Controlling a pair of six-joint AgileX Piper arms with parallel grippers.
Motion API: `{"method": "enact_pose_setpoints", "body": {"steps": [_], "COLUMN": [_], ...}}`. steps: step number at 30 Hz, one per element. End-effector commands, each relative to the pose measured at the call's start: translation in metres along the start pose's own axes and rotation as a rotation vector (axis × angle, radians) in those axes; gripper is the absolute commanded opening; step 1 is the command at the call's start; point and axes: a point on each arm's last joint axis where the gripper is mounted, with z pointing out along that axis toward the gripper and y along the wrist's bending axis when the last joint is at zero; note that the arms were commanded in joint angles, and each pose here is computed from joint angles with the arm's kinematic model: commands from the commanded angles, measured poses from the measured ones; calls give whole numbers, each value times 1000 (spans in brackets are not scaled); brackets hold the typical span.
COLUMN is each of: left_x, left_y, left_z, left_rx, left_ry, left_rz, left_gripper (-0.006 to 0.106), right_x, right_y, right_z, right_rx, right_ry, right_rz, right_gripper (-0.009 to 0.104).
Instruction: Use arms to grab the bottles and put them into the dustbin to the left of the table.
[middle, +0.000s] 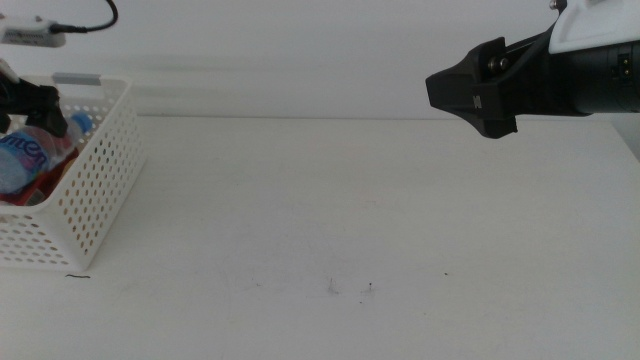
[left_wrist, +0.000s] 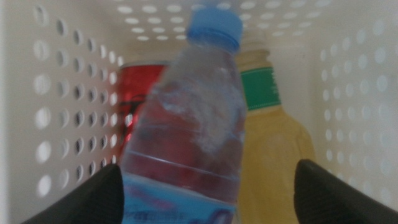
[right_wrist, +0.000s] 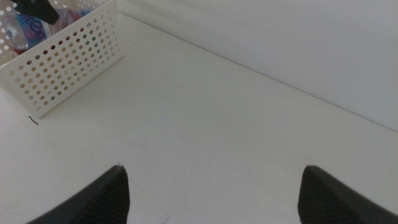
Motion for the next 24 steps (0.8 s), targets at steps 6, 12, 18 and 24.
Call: {"method": "enact_pose_setpoints", "body": {"steps": [6,12,18,24], "left_x": [-4,-1,30,84], "left_y": [-24,-91,-170,-212], "left_z": [-58,-116,-183,-227], "left_rx": [-5,4,46,184], "left_ry": [-67,-233,-552,-725], "left_rz": [-82,18,166,211], "left_gripper": [94,94,94,94], "right_x": [-3,-3,-3,-3], "right_y": [-3,-3,-3,-3], "right_z": [-1,-1,-1,-1], "right_rx": [13,13,13,13], "right_ry": [-15,-15,-15,-15], "right_rz": [-4,-4,-4,-4], "right_gripper": [87,87,87,87]}}
